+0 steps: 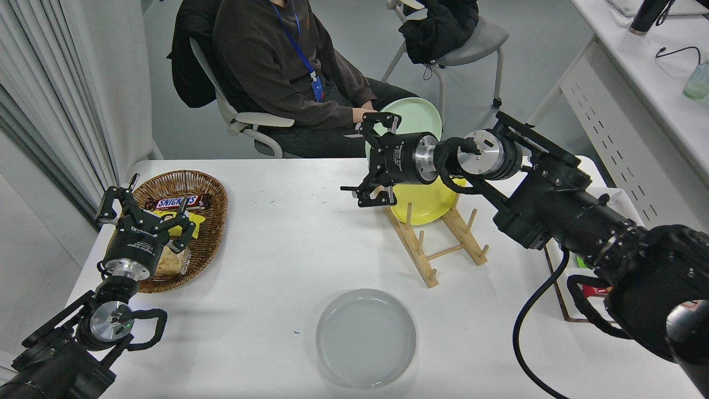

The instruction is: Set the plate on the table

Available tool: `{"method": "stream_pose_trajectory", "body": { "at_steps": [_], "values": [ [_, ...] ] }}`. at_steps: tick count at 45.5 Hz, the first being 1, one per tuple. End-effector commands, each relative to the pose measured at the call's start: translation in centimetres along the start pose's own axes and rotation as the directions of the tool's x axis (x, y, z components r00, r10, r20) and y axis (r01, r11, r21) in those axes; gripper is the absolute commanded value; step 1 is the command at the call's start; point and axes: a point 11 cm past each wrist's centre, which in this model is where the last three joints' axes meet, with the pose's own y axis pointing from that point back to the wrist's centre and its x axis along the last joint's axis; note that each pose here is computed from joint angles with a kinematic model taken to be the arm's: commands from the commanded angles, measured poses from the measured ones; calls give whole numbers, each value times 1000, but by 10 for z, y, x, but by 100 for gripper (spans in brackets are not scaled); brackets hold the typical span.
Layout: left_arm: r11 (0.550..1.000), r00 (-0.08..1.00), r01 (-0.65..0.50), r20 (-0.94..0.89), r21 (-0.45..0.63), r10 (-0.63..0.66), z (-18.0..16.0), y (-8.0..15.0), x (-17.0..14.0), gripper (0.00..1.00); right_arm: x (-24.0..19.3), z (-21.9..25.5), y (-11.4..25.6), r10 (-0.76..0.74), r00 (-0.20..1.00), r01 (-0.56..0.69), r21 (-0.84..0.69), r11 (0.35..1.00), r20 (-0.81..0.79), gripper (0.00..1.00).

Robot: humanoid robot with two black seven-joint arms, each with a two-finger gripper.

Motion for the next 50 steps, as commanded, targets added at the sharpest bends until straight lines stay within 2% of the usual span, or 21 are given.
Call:
{"method": "stream_pose_trajectory", "body": {
  "at_steps": [1,10,16,20,28,37,45,50],
  "values": [
    [1000,1000,-1,0,1,1,0,0,0,98,2,-39,18,-60,998,59,188,980,-5,99],
    [1000,1000,-1,0,0,1,0,0,0,98,29,-64,45,-55,998,65,320,945,-38,99],
    [1000,1000,-1,0,0,1,0,0,0,98,51,-89,72,-30,998,50,505,862,-46,99],
    [1000,1000,1,0,0,-1,0,0,0,98,65,-100,91,-14,998,48,574,817,-63,99],
    [1000,1000,-1,0,0,1,0,0,0,98,101,-93,116,-5,999,24,605,796,-34,99],
    [1000,1000,-1,0,0,1,0,0,0,98,160,-71,149,80,994,-108,608,786,74,99],
    [1000,1000,-1,0,0,1,0,0,0,98,201,-28,158,156,974,-223,560,798,166,99],
    [1000,1000,-1,0,0,1,0,0,0,98,227,-8,174,180,950,-296,563,771,254,99]
  ]
}}
